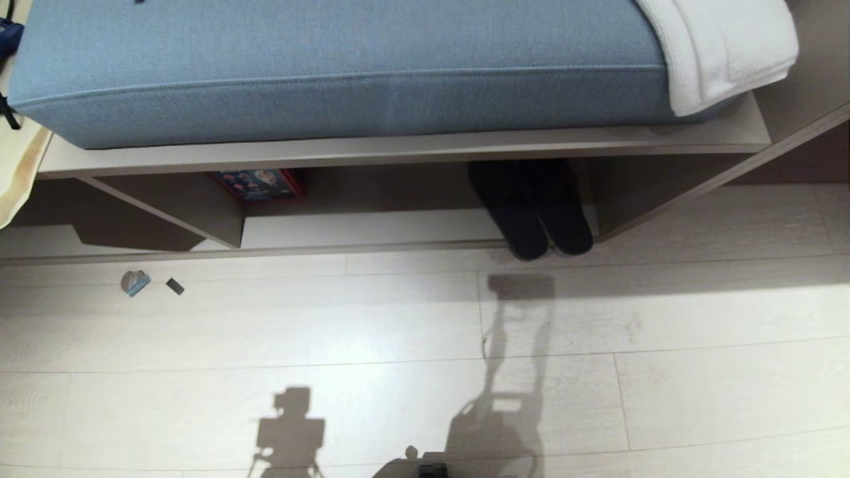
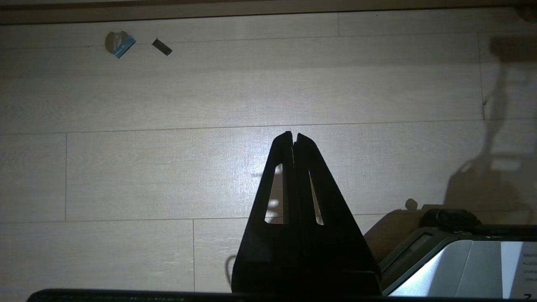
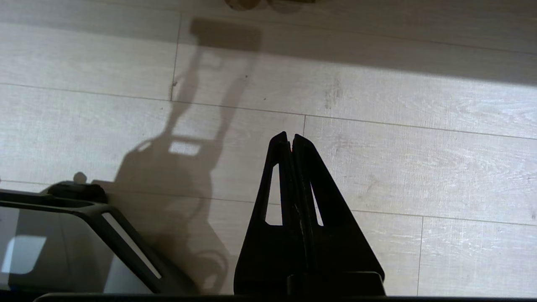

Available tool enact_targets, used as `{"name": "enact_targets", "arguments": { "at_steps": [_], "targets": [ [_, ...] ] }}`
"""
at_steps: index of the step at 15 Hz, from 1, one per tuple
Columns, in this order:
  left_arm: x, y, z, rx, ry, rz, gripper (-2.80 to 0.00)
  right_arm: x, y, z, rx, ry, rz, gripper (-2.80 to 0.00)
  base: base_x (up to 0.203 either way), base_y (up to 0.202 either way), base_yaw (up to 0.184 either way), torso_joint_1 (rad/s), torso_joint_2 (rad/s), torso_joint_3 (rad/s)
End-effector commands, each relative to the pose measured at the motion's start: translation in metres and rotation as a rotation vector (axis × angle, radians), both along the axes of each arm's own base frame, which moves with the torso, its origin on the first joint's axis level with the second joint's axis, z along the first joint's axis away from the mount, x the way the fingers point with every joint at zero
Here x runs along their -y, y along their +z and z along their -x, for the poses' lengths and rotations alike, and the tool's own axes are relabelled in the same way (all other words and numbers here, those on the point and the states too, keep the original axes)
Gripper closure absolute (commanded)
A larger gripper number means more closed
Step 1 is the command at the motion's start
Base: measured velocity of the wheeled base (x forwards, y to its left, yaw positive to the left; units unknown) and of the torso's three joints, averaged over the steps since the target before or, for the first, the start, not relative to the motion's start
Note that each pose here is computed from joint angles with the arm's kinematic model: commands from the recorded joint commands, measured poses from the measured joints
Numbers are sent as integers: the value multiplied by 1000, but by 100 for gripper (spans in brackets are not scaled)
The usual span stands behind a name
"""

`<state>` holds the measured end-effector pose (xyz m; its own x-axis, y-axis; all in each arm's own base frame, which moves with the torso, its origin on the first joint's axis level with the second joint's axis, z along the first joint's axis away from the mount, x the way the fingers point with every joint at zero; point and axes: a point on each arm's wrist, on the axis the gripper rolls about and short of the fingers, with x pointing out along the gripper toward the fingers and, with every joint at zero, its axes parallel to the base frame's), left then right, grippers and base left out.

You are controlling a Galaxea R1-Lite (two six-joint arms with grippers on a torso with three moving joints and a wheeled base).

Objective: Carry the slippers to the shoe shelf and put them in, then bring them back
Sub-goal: Pick up the slippers in the shoe cabinet

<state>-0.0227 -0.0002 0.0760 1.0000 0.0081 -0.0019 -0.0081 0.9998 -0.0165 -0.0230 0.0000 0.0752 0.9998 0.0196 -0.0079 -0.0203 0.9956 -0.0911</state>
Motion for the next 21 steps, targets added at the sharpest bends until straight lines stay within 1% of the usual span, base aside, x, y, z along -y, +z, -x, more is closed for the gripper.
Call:
{"name": "enact_targets", "arguments": {
  "at_steps": [1, 12, 15, 21],
  "targets": [
    [0, 0, 0, 3, 1, 1, 0, 0, 0, 0, -1, 2, 1, 0, 0, 0, 0, 2, 2, 213],
    [0, 0, 0, 6, 1, 2, 0, 0, 0, 0, 5, -1, -4, 0, 0, 0, 0, 2, -1, 200],
    [0, 0, 0, 5, 0, 3, 0, 0, 0, 0, 3, -6, -39, 0, 0, 0, 0, 5, 5, 209],
    [0, 0, 0, 5, 0, 5, 0, 0, 0, 0, 3, -5, -36, 0, 0, 0, 0, -1, 1, 203]
  ]
}}
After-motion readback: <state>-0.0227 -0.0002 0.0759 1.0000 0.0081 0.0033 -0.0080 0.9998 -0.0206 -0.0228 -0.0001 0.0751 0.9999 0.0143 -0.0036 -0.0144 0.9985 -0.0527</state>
